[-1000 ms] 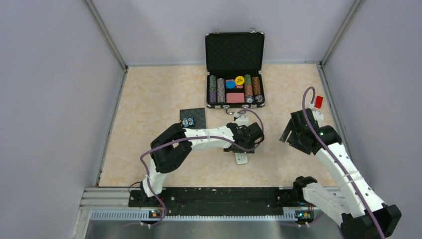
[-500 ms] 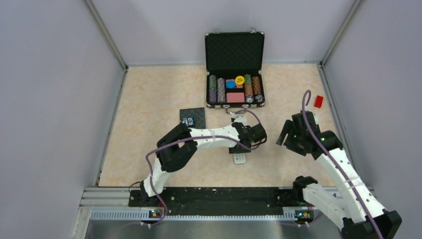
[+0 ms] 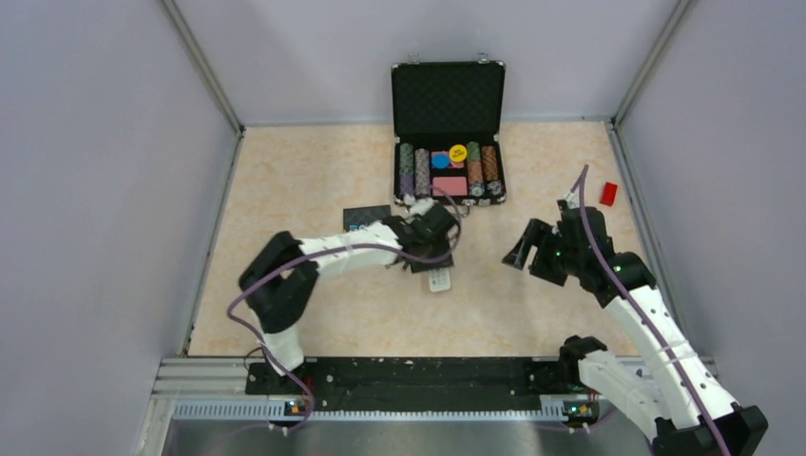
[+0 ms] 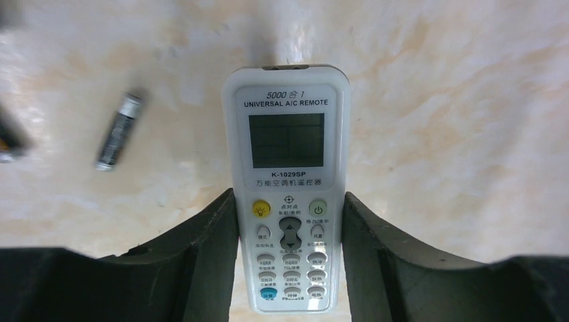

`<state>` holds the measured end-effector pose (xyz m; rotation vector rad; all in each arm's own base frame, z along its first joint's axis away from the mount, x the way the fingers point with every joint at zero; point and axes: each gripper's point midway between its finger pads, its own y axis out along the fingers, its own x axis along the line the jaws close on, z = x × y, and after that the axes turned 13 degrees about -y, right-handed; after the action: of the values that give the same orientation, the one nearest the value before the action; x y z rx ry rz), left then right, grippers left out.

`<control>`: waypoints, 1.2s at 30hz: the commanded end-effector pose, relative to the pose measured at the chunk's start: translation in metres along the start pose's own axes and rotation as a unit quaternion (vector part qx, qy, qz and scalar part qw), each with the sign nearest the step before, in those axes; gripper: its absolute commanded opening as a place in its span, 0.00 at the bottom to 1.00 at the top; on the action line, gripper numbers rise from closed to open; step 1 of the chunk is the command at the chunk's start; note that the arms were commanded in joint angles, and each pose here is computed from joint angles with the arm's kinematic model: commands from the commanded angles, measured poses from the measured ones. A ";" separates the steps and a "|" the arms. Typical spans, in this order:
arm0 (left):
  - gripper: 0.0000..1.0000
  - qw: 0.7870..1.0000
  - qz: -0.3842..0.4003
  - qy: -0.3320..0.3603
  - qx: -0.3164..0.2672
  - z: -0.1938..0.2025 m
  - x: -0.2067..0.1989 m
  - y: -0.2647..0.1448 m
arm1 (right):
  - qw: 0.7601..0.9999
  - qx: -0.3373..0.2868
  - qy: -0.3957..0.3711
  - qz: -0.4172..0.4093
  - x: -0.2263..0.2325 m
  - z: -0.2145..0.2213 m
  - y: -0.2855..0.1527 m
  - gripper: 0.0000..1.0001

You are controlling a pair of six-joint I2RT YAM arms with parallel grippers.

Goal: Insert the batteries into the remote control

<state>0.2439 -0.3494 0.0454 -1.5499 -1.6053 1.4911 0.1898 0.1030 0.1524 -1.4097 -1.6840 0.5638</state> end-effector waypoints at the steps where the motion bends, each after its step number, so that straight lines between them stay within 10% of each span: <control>1: 0.00 0.963 0.268 0.008 -0.015 -0.059 -0.069 -0.096 | 0.967 -0.084 -0.036 -0.237 0.085 -0.034 -0.023 0.74; 7: 0.00 0.891 0.452 0.042 -0.018 -0.086 -0.086 -0.202 | 0.890 -0.156 -0.047 -0.425 0.149 -0.056 -0.073 0.94; 20: 0.00 0.753 0.656 0.038 -0.004 -0.091 -0.114 -0.355 | 0.812 -0.197 -0.079 -0.544 0.232 -0.097 -0.152 0.96; 26: 0.00 0.734 0.679 0.028 0.004 -0.089 -0.113 -0.372 | 0.819 -0.179 -0.088 -0.538 0.244 -0.094 -0.146 0.91; 36: 0.05 0.752 0.659 0.010 -0.012 -0.091 -0.103 -0.363 | 0.834 -0.141 -0.088 -0.527 0.255 -0.083 -0.130 0.51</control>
<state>0.2141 -0.3387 0.4006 -2.7970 -0.3305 1.9915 0.1816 0.2913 0.3693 -0.3907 -2.3872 -0.2078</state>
